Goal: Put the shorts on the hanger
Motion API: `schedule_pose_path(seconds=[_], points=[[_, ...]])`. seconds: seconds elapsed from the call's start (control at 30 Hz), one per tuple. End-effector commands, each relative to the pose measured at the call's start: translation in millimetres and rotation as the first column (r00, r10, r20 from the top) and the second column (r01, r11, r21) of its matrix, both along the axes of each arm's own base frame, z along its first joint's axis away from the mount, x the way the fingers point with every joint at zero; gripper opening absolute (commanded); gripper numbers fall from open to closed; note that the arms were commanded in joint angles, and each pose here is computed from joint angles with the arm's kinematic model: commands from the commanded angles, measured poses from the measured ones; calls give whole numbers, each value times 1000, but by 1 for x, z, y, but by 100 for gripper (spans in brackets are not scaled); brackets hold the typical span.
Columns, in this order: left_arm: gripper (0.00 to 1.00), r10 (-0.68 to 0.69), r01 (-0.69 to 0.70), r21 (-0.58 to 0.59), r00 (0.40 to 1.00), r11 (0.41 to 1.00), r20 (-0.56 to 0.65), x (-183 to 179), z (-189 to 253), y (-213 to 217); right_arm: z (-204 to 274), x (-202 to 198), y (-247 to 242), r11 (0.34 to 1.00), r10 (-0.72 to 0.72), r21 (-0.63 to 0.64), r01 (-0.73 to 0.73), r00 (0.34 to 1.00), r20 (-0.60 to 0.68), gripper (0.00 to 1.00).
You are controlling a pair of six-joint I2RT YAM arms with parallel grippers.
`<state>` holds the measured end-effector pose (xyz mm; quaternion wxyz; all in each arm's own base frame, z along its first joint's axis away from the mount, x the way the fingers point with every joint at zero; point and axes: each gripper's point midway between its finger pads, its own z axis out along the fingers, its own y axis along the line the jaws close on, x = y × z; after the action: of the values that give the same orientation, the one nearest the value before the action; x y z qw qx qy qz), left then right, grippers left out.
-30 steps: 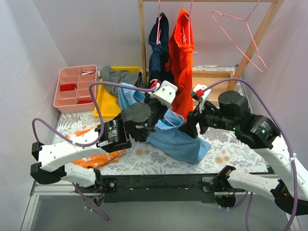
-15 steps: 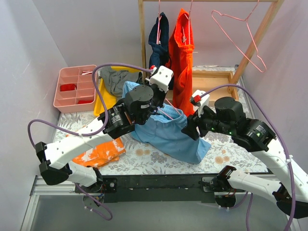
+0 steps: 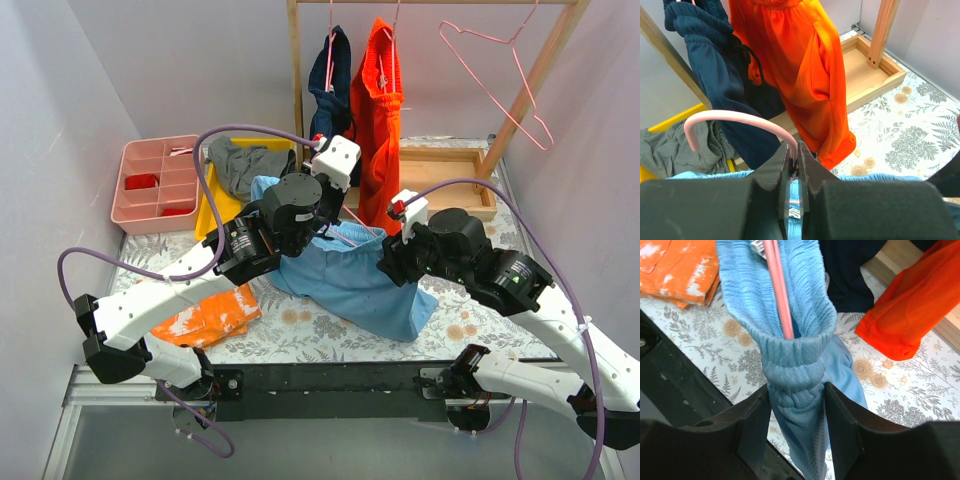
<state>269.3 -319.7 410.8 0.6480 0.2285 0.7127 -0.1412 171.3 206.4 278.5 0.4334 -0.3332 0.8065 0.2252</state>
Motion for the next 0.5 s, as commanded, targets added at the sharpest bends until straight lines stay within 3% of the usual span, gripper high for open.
schedule_pose_path(seconds=[0.0, 0.27, 0.47], points=[[0, -27, 31, -125, 999, 992, 32, -8, 40, 3, 14, 13, -2, 998, -62, 37, 59, 995, 75, 53], [0, -16, 18, -105, 1000, 994, 20, -7, 30, 4, 59, 6, -19, 990, -91, 121, 71, 981, 172, 64], [0, -17, 19, -105, 1000, 994, 21, -7, 34, 4, 36, -3, -15, 998, -19, 59, 12, 993, 119, 70]])
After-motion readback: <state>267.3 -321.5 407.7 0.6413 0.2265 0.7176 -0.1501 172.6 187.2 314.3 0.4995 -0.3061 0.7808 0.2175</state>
